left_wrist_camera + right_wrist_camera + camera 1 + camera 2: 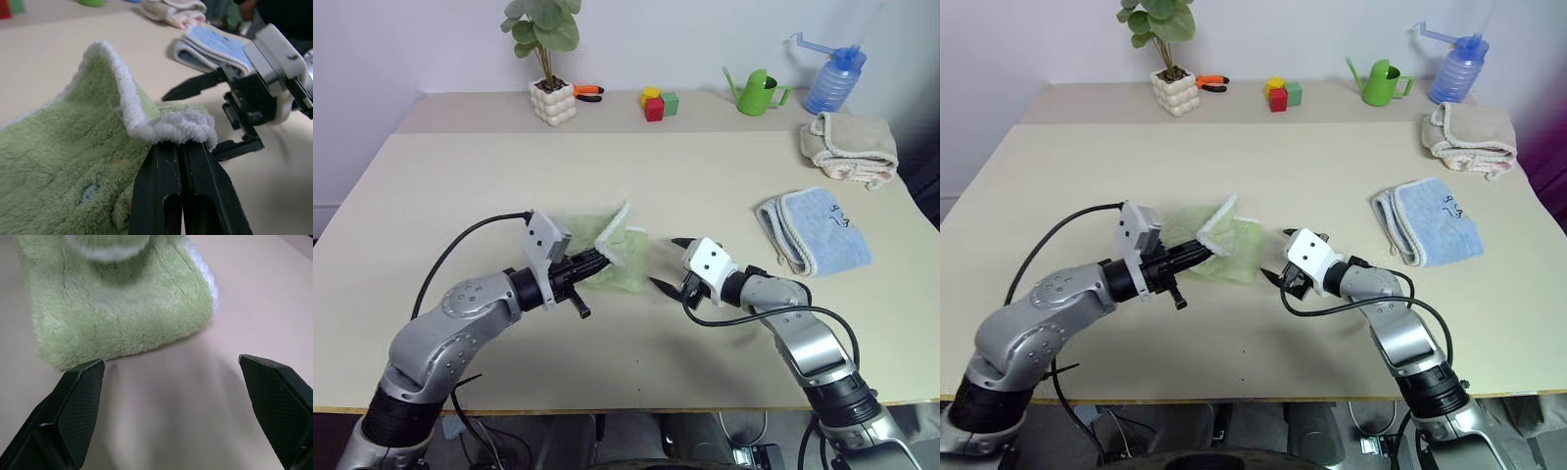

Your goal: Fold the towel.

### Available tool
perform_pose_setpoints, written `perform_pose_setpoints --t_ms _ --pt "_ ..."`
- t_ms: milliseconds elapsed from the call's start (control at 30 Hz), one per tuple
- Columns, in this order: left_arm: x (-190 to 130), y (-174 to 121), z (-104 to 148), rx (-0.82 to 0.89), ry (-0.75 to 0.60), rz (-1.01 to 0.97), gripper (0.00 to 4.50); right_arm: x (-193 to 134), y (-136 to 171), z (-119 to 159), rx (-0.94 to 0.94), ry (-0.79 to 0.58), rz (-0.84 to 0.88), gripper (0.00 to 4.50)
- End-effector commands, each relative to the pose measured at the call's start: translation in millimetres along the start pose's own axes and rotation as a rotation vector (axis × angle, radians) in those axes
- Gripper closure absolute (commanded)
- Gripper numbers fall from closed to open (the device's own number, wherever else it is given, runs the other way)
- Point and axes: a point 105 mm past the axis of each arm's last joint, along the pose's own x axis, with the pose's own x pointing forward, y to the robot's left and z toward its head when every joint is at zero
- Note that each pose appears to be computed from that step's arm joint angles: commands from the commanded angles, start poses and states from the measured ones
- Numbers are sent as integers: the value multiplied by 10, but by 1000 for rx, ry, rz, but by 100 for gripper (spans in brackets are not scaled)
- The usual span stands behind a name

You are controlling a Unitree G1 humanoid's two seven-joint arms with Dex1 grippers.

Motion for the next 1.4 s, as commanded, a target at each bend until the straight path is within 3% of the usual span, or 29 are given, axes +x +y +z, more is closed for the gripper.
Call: perform_pose_setpoints --t_ms 33,200,400,533,567,600,733,867,967,1100,1300,1400 --pt "36 -68 -118 68 63 -48 447 -35 -61 81 -17 -34 -38 0" --pt "32 -39 -184 40 78 -50 447 -33 -84 78 -20 -34 -48 0" --pt "-177 -71 -199 -46 97 -55 167 -105 -127 86 -22 -33 -56 0" --pt "-480 -9 -131 -141 71 -26 161 -245 -209 92 -7 -34 -57 125" --pt "-544 9 -78 -158 44 -18 226 -274 -228 100 0 -37 -57 182" --pt "-599 30 -29 -163 22 -8 255 -298 -255 100 4 -37 -60 226" --pt "-651 215 77 -119 -18 105 450 -323 -413 221 21 -81 -108 432" --pt "-545 476 138 -43 -52 261 450 -273 -450 688 113 -264 -94 442" --pt "-457 546 163 -13 -65 298 450 -222 -423 896 110 -314 -65 442" --pt "-130 420 75 57 -19 210 450 79 -223 1191 96 -350 14 442" --pt "56 365 -241 77 78 150 450 372 57 919 94 -197 68 442" --pt "52 431 -440 85 126 195 450 389 225 544 83 -77 96 442"
